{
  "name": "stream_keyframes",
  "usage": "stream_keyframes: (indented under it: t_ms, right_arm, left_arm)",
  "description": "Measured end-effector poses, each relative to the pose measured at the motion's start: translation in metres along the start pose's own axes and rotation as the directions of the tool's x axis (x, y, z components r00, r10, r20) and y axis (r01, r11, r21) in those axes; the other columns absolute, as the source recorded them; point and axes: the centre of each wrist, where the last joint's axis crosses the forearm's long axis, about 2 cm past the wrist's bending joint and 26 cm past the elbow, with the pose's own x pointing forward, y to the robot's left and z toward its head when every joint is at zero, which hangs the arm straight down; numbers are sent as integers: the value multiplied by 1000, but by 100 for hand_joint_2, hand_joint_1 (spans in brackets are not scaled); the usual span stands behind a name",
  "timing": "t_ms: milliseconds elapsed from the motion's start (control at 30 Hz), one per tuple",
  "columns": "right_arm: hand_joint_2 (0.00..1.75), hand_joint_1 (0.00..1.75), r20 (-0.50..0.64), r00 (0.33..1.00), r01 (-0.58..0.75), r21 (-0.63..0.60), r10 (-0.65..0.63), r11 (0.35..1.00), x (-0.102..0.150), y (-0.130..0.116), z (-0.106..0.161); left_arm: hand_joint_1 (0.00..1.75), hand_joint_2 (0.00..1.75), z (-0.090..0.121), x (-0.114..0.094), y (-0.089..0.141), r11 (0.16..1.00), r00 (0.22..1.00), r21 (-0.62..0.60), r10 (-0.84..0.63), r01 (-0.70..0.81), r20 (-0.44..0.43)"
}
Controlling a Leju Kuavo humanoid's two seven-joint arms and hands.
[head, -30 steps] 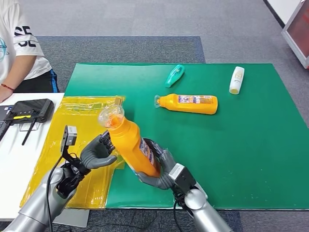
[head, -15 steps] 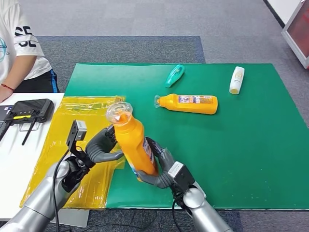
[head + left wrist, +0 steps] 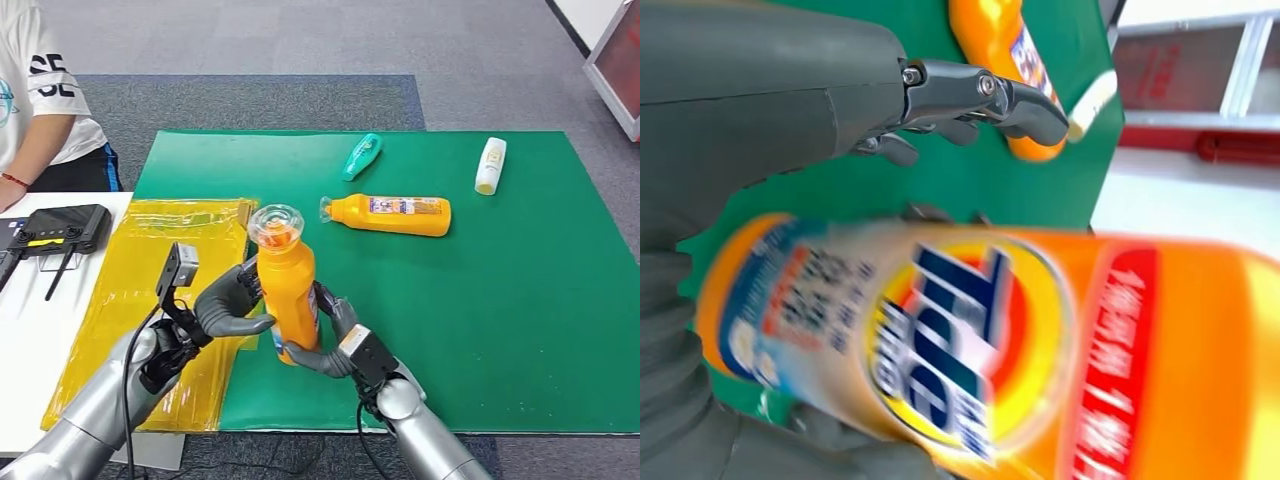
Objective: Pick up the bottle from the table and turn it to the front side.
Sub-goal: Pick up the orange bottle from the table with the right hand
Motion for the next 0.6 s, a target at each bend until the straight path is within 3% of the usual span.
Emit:
stream_keyframes:
  t_ms: [600]
  right_arm:
    - [175, 175, -28, 999, -22, 6, 22, 1000, -6, 2, -6]
  left_arm:
    - [0, 175, -7, -5, -2, 997, 997, -29, 67, -68, -40]
